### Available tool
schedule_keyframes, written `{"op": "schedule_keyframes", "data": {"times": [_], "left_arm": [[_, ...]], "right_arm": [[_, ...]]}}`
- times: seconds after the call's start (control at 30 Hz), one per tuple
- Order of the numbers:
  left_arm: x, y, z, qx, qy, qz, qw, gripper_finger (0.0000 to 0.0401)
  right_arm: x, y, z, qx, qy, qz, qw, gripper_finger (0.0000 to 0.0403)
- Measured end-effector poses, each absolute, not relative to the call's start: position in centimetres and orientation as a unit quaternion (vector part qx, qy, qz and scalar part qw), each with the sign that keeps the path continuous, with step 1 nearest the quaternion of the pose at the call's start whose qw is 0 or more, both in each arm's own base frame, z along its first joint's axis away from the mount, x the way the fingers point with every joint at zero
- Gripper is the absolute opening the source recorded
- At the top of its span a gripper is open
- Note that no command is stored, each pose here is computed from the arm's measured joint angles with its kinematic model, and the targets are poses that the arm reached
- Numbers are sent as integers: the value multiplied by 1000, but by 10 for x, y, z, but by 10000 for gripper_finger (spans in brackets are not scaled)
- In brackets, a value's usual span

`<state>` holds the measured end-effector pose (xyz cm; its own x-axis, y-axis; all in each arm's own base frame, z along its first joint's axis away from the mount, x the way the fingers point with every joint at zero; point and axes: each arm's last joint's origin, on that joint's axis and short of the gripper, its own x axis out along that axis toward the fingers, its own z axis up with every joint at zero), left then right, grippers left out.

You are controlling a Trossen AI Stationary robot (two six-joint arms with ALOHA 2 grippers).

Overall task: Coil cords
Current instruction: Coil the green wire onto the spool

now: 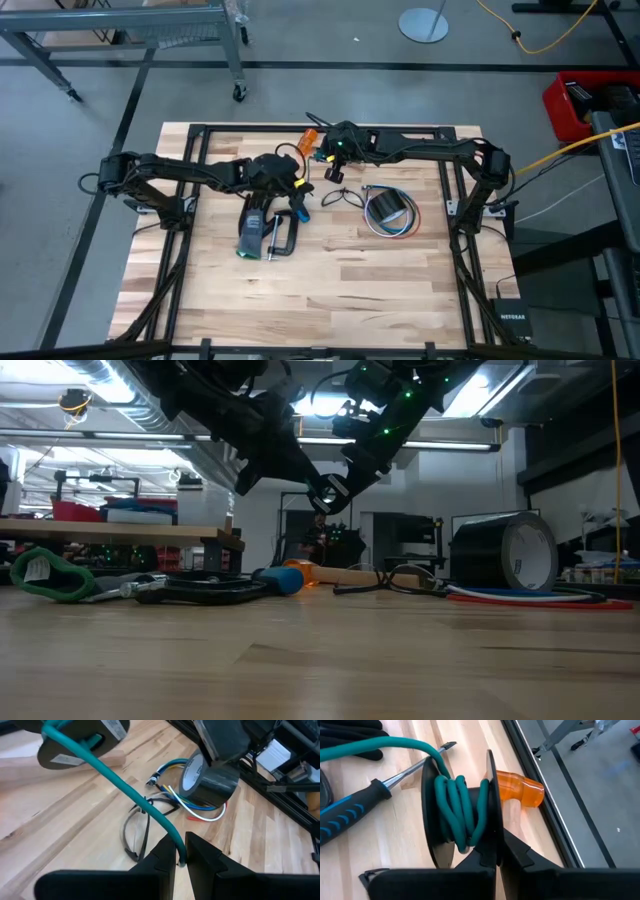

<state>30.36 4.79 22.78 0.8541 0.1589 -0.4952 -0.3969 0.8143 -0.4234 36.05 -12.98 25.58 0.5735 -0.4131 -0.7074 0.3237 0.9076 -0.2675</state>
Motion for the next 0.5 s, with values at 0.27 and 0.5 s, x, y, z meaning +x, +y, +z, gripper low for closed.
{"op": "schedule_keyframes", "data": {"times": [0.27,0.5], "left_arm": [[304,46,228,-264,224,149,926,33],[304,48,229,-258,214,169,927,7]], "right_arm": [[360,-130,256,-56,413,-213,884,7],[361,-130,256,-46,410,-217,885,7]]}}
